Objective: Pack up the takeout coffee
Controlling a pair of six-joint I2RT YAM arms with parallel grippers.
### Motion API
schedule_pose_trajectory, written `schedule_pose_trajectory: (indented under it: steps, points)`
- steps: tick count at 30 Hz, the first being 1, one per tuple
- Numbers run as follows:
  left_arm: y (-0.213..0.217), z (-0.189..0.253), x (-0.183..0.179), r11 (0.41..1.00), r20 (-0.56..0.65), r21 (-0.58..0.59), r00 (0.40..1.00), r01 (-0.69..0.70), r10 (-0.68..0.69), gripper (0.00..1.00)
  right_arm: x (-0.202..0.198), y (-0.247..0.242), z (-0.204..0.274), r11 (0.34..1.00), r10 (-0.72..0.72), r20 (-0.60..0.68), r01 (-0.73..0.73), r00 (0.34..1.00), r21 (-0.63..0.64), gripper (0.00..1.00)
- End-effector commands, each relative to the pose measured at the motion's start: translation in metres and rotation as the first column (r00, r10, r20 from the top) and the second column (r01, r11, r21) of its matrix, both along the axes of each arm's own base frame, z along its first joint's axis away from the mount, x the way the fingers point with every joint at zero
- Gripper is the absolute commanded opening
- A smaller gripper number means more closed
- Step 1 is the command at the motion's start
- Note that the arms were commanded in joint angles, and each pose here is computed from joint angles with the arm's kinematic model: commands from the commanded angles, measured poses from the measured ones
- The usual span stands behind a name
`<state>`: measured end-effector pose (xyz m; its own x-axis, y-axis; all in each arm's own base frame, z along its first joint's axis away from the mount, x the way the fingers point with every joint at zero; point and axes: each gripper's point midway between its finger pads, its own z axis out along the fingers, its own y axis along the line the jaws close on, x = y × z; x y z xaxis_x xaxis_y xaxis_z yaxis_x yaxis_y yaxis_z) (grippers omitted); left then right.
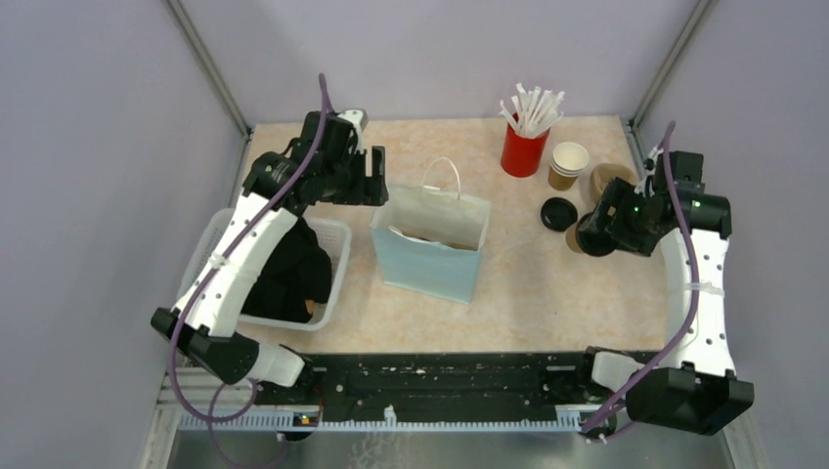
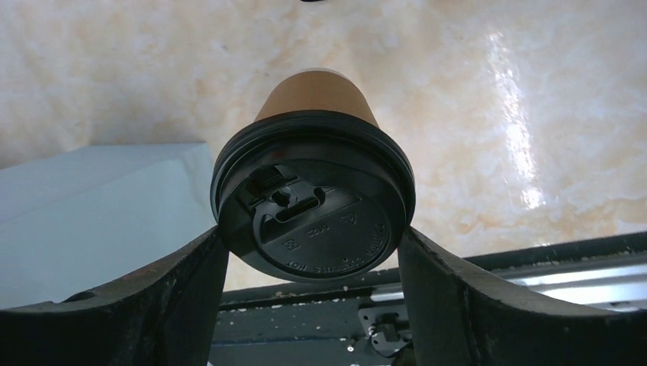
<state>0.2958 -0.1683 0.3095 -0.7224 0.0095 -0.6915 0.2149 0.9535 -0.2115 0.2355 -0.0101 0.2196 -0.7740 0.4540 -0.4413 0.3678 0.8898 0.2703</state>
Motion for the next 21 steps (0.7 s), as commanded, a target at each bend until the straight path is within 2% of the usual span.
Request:
schedule_pose_trajectory:
  steps: [1, 7, 11, 16, 19, 21]
  points:
    - [-0.014, -0.001, 0.013, 0.999, -0.007, -0.011, 0.999, 0.042, -0.042, 0.77, 0.005, 0.022, 0.048, 0.996, 0.064, 0.146, -0.073, 0.987, 0.06, 0.71]
    - [-0.029, -0.038, 0.017, 0.995, -0.11, 0.009, 0.989, 0.098, -0.097, 0.52, 0.028, 0.048, 0.124, 0.968, 0.196, 0.356, -0.238, 0.914, 0.08, 0.71]
    - [-0.031, -0.043, 0.023, 0.994, -0.095, 0.022, 0.99, 0.103, -0.1, 0.33, 0.039, 0.088, 0.183, 0.903, 0.34, 0.497, -0.425, 0.798, 0.065, 0.71]
    - [-0.034, -0.056, 0.026, 0.99, -0.103, 0.038, 0.986, 0.136, -0.131, 0.18, 0.028, 0.167, 0.233, 0.725, 0.559, 0.591, -0.689, 0.582, -0.006, 0.71]
    - [-0.038, -0.055, 0.027, 0.987, -0.083, 0.027, 0.985, 0.157, -0.154, 0.1, 0.011, 0.212, 0.254, 0.603, 0.631, 0.637, -0.797, 0.443, -0.043, 0.71]
    - [-0.041, -0.048, 0.026, 0.985, -0.056, 0.004, 0.984, 0.171, -0.17, 0.06, 0.002, 0.238, 0.259, 0.538, 0.662, 0.646, -0.841, 0.38, -0.058, 0.71]
